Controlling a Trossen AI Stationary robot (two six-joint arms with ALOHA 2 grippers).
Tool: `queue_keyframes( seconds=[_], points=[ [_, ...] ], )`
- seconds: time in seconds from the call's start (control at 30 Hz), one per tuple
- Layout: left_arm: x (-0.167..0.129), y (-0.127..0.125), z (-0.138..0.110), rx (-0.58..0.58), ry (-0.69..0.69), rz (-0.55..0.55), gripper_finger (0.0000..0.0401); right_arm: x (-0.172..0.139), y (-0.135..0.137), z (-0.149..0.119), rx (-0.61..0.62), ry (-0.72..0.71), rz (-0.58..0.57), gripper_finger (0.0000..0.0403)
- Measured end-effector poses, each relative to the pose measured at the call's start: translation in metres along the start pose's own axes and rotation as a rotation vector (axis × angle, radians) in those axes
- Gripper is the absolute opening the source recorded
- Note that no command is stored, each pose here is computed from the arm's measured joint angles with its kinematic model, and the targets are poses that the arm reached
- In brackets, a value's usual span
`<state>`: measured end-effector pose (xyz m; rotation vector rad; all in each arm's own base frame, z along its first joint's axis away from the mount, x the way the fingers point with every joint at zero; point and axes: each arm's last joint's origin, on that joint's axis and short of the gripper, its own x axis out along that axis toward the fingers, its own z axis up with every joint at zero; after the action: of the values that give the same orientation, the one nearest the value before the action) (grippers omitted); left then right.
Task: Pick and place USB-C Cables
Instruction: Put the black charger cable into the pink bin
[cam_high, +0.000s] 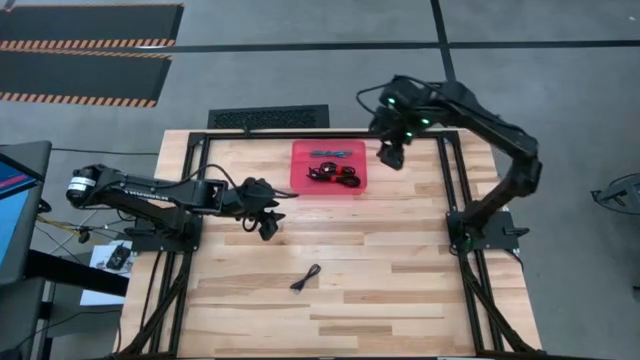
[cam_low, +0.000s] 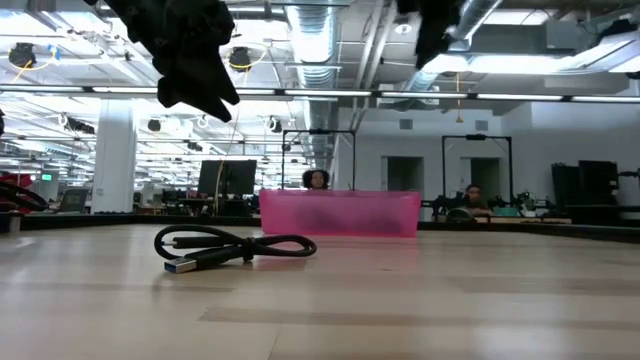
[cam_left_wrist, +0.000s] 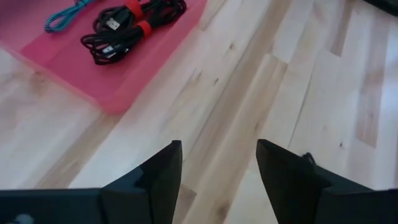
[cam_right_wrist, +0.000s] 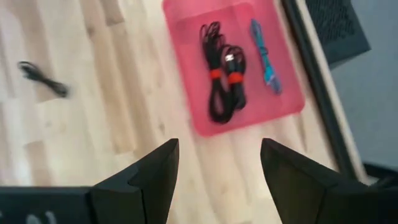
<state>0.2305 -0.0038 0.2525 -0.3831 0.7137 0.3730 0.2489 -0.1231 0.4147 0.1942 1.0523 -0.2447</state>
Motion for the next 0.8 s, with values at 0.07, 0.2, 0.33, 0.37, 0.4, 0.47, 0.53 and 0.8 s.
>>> queue_keyframes(
  seconds=[0.07, 0.2, 0.33, 0.37, 0.4, 0.47, 0.53, 0.8],
  points=[
    [0.000, -0.002, -0.001, -0.003, -0.003, -0.002, 0.0193, -0.015, 0.011, -0.008, 0.037, -0.016, 0.008, 0.0249],
    [0.001, -0.005, -0.003, 0.010, 0.006, -0.007, 0.0193, -0.044, 0.035, -0.026, 0.108, -0.050, 0.027, 0.0249],
    [0.011, -0.011, -0.007, 0.013, 0.049, -0.020, 0.0193, -0.069, 0.060, -0.045, 0.172, -0.107, 0.013, 0.0249],
    [0.015, -0.013, -0.010, 0.020, 0.066, -0.022, 0.0193, -0.073, 0.067, -0.049, 0.179, -0.113, 0.013, 0.0249],
    [0.019, -0.016, -0.011, 0.026, 0.069, -0.034, 0.0193, -0.078, 0.073, -0.054, 0.187, -0.121, 0.012, 0.0249],
    [0.026, -0.024, -0.013, 0.050, 0.066, -0.057, 0.0193, -0.085, 0.084, -0.061, 0.205, -0.143, -0.001, 0.0249],
    [0.036, -0.033, -0.018, 0.077, 0.064, -0.058, 0.0193, -0.091, 0.094, -0.068, 0.229, -0.169, -0.027, 0.0249],
    [0.079, -0.061, -0.046, 0.095, 0.107, -0.054, 0.0194, -0.091, 0.137, -0.085, 0.257, -0.207, -0.107, 0.0249]
  ],
)
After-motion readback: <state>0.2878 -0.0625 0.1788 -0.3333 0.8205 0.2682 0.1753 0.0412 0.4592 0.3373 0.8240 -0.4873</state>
